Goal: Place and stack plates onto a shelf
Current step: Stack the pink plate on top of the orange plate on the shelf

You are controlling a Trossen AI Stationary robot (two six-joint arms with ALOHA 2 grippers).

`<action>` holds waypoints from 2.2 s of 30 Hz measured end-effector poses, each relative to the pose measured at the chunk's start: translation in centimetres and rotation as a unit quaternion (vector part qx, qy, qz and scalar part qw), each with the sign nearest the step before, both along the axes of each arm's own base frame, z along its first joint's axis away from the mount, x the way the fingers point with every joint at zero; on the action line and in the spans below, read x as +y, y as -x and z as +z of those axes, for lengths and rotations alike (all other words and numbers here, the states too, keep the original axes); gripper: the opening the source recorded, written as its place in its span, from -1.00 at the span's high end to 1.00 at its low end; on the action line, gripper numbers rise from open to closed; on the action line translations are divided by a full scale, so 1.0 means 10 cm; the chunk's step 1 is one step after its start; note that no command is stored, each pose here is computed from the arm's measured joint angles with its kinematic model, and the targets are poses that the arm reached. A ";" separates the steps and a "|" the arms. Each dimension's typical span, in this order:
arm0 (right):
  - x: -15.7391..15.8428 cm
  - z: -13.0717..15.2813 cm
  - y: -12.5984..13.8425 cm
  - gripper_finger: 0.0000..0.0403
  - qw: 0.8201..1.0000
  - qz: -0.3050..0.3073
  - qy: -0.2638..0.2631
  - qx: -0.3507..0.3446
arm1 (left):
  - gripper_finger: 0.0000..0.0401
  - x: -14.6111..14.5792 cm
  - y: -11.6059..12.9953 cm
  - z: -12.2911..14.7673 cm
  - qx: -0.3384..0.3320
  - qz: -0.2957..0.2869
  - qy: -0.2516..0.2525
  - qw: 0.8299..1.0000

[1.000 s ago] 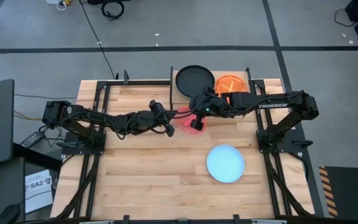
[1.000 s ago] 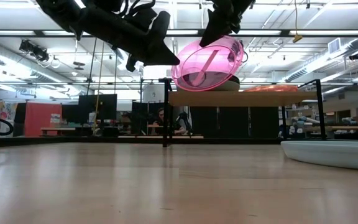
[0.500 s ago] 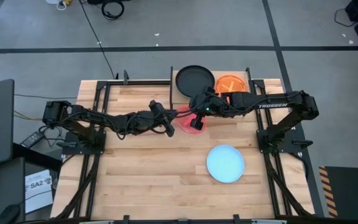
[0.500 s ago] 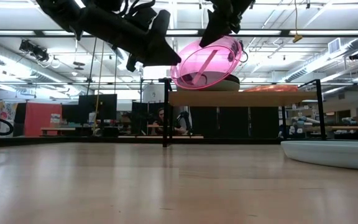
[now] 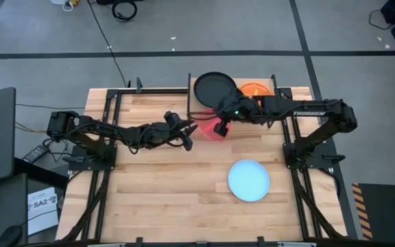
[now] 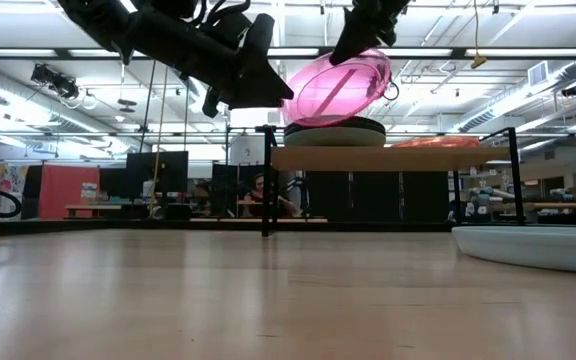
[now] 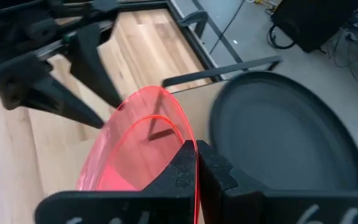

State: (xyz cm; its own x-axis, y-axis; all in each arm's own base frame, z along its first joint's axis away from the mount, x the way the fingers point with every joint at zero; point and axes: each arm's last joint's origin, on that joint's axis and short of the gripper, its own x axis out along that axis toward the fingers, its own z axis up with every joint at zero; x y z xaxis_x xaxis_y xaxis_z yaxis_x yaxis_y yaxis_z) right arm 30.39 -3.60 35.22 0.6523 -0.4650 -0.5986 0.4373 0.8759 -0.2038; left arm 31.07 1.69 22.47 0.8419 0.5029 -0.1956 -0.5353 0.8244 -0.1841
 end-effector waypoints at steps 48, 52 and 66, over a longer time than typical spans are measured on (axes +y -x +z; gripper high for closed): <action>-0.56 0.51 1.64 0.96 0.918 -0.395 -0.013 -0.040 | 0.36 0.00 0.00 0.00 0.001 0.000 -0.001 1.000; -0.54 0.50 1.67 0.96 0.913 -0.403 -0.016 -0.052 | 0.36 0.00 0.00 0.00 0.001 0.000 -0.001 1.000; -0.60 -0.02 1.76 0.96 0.892 -0.434 -0.007 -0.122 | 0.36 0.00 0.00 0.00 0.002 0.000 -0.001 1.000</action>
